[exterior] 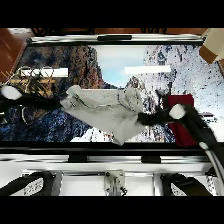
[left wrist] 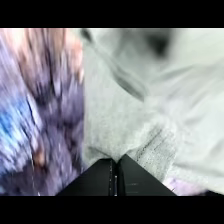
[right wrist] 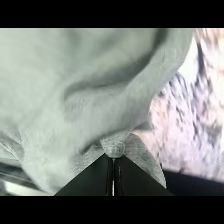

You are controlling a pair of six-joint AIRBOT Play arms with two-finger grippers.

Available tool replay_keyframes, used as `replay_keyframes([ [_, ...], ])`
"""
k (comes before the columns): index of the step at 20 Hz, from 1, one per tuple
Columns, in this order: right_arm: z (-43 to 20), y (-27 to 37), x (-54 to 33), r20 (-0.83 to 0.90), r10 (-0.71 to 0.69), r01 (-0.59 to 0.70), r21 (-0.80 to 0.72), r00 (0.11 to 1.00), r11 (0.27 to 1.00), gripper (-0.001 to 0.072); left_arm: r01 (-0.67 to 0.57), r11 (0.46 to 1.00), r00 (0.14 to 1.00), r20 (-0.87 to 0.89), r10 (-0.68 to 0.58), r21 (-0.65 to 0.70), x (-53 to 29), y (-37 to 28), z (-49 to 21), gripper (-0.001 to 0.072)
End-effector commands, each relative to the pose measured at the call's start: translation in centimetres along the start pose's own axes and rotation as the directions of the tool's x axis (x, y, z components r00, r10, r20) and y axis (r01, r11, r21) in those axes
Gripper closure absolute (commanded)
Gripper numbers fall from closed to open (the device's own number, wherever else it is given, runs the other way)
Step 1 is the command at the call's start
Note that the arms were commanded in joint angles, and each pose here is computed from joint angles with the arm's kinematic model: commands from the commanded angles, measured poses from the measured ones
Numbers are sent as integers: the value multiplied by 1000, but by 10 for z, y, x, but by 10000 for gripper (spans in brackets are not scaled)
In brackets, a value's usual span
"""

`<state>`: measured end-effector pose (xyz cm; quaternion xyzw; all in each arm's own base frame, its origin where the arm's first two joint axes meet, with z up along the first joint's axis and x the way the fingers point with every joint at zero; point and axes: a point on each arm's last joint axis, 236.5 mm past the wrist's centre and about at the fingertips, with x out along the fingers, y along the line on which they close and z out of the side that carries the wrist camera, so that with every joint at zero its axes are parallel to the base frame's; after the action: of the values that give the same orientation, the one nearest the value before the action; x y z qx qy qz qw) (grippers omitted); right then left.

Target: Fold the shirts.

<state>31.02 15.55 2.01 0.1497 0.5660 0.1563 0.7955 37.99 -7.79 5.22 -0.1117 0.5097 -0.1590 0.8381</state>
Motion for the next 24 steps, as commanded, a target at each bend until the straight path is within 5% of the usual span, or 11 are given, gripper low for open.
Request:
replay_keyframes([
  [1, 84, 53, -162, 446, 40, 87, -262, 894, 961, 633, -39, 988, 920, 391, -23, 148, -140, -58, 71, 676],
  [4, 101, 119, -381, 831, 211, 107, -306, 515, 946, 633, -90, 972, 537, 833, -135, 216, -357, -141, 96, 676],
  [7, 50, 160, -521, 906, 374, 85, -396, 197, 914, 633, -103, 960, 81, 965, -251, 259, -527, -197, 38, 676],
  [9, 30, 169, -552, 902, 414, 78, -425, 124, 902, 633, -95, 959, -4, 963, -270, 268, -556, -206, 9, 677],
  [13, 42, 158, -540, 918, 359, 122, -381, 168, 917, 633, -130, 961, 161, 962, -222, 244, -515, -194, 15, 677],
  [17, 88, 98, -447, 882, 69, 274, -218, 466, 937, 633, -245, 960, 435, 900, -18, 138, -432, -136, 48, 676],
  [20, 122, 45, -346, 701, -182, 385, -142, 689, 912, 633, -230, 968, 652, 754, 78, 100, -333, -92, 69, 675],
  [24, 180, 5, -189, 505, -284, 376, -89, 815, 922, 632, -187, 982, 834, 531, 153, 11, -172, -22, 87, 674],
])
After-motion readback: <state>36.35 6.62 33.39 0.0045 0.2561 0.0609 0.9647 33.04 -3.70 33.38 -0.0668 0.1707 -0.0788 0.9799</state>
